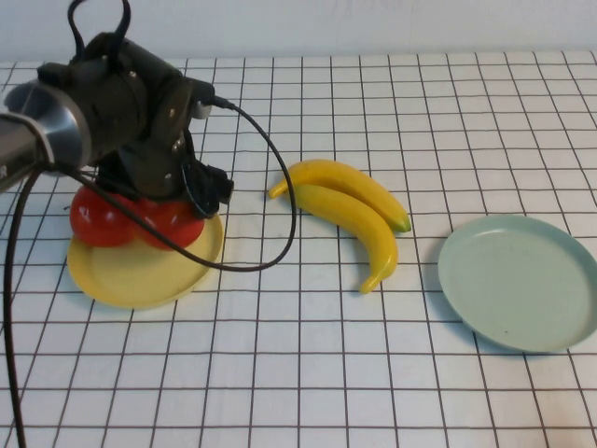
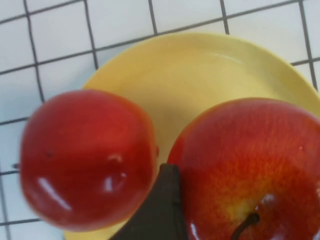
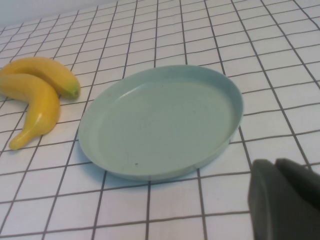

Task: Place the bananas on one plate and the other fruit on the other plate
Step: Put one type of fruit in the left plate

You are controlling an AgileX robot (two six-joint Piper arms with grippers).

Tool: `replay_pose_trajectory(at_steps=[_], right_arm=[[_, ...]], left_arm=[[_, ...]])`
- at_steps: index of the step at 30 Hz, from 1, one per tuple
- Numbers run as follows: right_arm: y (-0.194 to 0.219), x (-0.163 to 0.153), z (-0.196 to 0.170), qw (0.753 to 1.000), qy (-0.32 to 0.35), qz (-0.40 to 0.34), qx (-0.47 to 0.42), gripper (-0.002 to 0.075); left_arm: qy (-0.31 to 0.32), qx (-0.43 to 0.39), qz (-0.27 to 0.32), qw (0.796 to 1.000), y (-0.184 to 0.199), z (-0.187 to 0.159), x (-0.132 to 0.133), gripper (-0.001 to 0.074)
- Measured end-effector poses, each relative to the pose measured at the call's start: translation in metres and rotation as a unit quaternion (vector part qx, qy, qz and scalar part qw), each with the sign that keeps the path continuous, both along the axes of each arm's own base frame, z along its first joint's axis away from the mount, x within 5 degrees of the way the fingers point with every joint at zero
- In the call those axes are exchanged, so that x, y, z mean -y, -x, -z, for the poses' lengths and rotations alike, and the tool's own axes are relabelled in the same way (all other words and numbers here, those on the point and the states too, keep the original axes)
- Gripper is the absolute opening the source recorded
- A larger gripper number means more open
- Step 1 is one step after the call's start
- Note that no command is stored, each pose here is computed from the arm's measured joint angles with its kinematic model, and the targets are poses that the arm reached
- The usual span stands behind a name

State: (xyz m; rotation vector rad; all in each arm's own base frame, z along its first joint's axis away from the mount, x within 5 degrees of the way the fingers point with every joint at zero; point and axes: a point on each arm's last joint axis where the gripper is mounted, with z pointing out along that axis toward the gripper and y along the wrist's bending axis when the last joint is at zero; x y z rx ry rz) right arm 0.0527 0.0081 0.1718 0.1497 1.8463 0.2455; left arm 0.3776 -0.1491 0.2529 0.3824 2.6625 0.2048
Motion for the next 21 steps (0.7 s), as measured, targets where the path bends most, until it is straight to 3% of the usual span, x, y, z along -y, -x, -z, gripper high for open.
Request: replay_pose_trajectory(at_steps=[6,21], right_arm=[[0.0,0.0,0.0,1.0,0.0,0.0,0.0,-0.0017],[0.0,0.0,0.0,1.0,0.0,0.0,0.0,-0.0017]], left_arm=[[0.019,0.009,-0.004,1.0,0.007,0.032,-0.001,0.0663],[-0.031,0.045,-0.007,0.998,0.038,0.019,0.02,0.0662]])
